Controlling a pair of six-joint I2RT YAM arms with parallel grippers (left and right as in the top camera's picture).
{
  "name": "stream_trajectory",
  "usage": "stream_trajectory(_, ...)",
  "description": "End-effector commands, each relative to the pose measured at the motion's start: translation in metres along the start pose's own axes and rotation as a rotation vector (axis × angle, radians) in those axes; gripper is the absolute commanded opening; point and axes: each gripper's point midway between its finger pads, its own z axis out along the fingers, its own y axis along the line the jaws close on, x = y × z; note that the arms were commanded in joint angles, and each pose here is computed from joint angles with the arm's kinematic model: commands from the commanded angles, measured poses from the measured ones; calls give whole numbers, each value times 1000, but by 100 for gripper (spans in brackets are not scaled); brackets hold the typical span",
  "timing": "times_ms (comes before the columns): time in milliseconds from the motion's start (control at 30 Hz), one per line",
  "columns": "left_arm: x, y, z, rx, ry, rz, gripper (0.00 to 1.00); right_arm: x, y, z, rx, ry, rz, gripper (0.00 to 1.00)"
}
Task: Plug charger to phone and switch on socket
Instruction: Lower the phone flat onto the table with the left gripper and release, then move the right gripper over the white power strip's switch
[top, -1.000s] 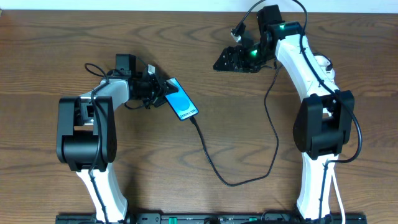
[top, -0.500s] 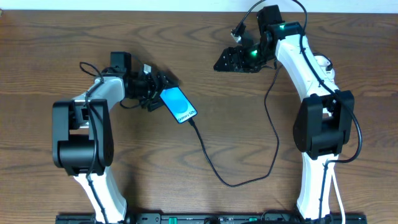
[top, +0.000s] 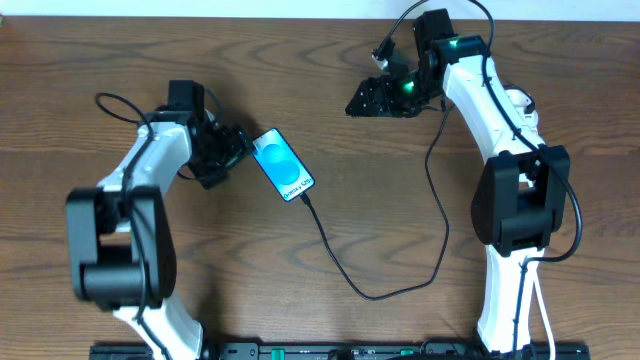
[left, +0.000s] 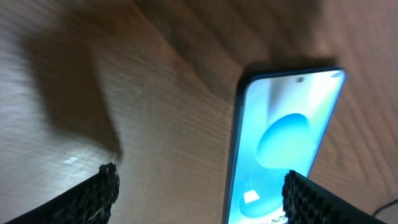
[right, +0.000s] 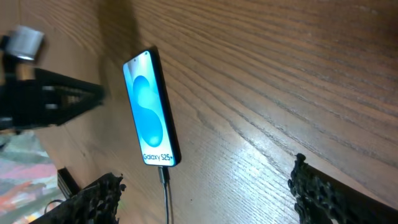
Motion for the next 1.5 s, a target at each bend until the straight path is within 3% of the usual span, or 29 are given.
stream_trajectory(0, -17, -13, -64, 2, -199, 95, 86, 2, -1, 1, 2, 11, -16, 78)
stream_trajectory(133, -11, -29, -118, 56, -317, 157, 86, 4, 0, -7, 35, 11, -28, 68)
stream_trajectory(233, -3, -38, -151, 95, -384, 197, 86, 2, 6, -25, 81, -16, -61, 52)
stream_trajectory(333, 8, -41, -175, 121, -424, 213, 86, -2, 13, -51, 101, -64, -74, 30)
stream_trajectory(367, 13, -38, -178, 117, -416, 211, 86, -6, 15, -73, 110, -107, -73, 15)
stream_trajectory(467, 20, -32, -173, 96, -379, 199, 86, -9, 7, -110, 131, -179, -31, 1)
stream_trajectory(700, 23, -27, -167, 75, -348, 189, 86, 3, -67, -190, 209, -304, 207, 1)
stream_trajectory(967, 23, -27, -167, 75, -347, 188, 87, 50, -173, -259, 529, -374, 584, 1)
stream_trajectory(1100, 23, -27, -167, 75, -347, 188, 87, 65, -197, -263, 567, -376, 664, 1)
stream_trajectory(1467, 24, -26, -166, 73, -344, 187, 87, 103, -264, -215, 516, -382, 744, 1)
